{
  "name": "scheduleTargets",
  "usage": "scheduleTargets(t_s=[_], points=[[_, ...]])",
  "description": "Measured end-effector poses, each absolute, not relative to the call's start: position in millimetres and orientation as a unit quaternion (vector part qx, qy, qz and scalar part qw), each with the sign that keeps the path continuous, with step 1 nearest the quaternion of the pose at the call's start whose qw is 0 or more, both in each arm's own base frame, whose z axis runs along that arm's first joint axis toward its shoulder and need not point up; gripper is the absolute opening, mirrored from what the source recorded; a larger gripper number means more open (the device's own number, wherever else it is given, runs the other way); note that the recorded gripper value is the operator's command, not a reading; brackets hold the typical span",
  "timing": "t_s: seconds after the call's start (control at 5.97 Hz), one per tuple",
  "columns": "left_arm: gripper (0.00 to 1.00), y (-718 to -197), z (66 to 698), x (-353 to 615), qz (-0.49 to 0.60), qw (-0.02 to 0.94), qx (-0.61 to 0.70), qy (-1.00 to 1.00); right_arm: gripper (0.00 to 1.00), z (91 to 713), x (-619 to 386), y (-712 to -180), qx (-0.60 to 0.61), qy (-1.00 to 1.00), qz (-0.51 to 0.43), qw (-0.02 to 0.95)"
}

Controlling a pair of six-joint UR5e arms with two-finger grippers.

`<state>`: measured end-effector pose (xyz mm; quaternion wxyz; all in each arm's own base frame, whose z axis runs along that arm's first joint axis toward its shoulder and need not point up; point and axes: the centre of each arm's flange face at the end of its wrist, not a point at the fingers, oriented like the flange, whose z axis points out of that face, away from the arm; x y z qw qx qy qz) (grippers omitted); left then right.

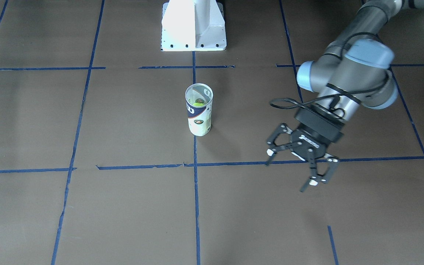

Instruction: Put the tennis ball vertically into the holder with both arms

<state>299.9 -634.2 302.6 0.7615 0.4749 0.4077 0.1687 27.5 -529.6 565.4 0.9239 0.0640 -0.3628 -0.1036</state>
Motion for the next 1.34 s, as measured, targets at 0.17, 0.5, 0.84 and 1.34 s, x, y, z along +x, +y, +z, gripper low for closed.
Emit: scheduleTargets(t_s=[0.17, 0.5, 0.84, 1.34], points=[[1.0, -644, 330, 274, 0.155, 0.795, 0.437, 0.39, 1.0, 583, 31, -504, 0.058, -0.364, -0.099, 0.924], [1.0, -672, 382, 214, 0.149, 0.873, 0.311, 0.344, 1.0, 623, 35, -453, 0.058, -0.365, -0.097, 0.924], [1.0, -678, 437, 131, 0.187, 0.906, 0.196, 0.325, 1.0, 635, 36, -437, 0.057, -0.365, -0.095, 0.924], [1.0, -613, 572, 6, 0.104, 0.922, 0.045, 0.37, 1.0, 634, 36, -440, 0.058, -0.367, -0.096, 0.923]])
